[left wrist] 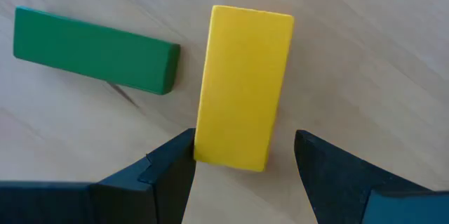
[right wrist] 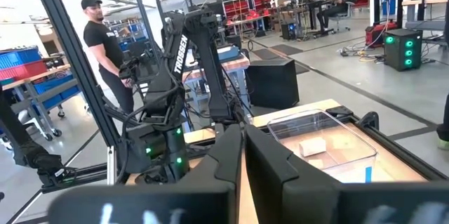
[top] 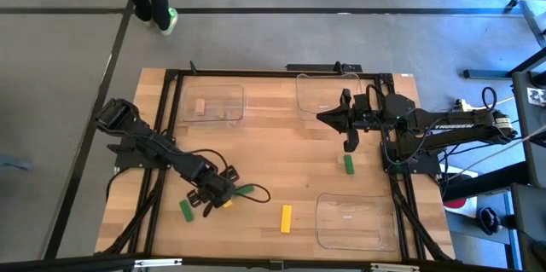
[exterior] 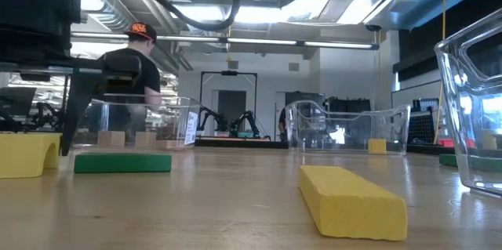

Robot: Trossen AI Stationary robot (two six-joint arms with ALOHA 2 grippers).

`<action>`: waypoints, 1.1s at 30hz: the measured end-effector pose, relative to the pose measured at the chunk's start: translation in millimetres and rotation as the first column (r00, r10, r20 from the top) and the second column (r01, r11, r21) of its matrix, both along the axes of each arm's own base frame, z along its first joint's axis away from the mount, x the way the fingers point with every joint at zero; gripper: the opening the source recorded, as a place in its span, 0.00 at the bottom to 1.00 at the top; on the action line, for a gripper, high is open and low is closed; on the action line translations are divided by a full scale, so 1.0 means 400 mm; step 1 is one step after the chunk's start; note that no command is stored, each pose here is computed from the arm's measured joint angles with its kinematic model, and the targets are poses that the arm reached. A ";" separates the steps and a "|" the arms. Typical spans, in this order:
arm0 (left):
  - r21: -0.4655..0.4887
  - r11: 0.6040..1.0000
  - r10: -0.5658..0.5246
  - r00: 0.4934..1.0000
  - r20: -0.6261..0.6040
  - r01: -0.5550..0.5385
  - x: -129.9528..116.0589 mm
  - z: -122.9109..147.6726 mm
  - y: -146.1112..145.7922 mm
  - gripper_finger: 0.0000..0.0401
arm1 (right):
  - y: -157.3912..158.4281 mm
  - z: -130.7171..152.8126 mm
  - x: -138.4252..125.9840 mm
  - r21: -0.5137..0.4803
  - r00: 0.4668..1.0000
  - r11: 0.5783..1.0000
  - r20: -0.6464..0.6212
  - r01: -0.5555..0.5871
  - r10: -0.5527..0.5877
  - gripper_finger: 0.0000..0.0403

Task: Sort & place blocks by color
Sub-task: Put the left yellow block into the top right transparent bin

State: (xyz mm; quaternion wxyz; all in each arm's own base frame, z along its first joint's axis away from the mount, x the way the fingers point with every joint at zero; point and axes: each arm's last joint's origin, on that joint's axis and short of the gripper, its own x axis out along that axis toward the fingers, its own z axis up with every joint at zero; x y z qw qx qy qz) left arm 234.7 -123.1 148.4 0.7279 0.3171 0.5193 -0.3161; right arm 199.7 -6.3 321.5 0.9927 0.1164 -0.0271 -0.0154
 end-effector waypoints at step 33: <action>-0.177 0.897 0.419 0.906 0.056 -0.404 -0.073 0.150 0.143 0.30 | 0.000 0.001 0.000 0.079 1.000 0.997 0.005 -0.002 0.001 0.06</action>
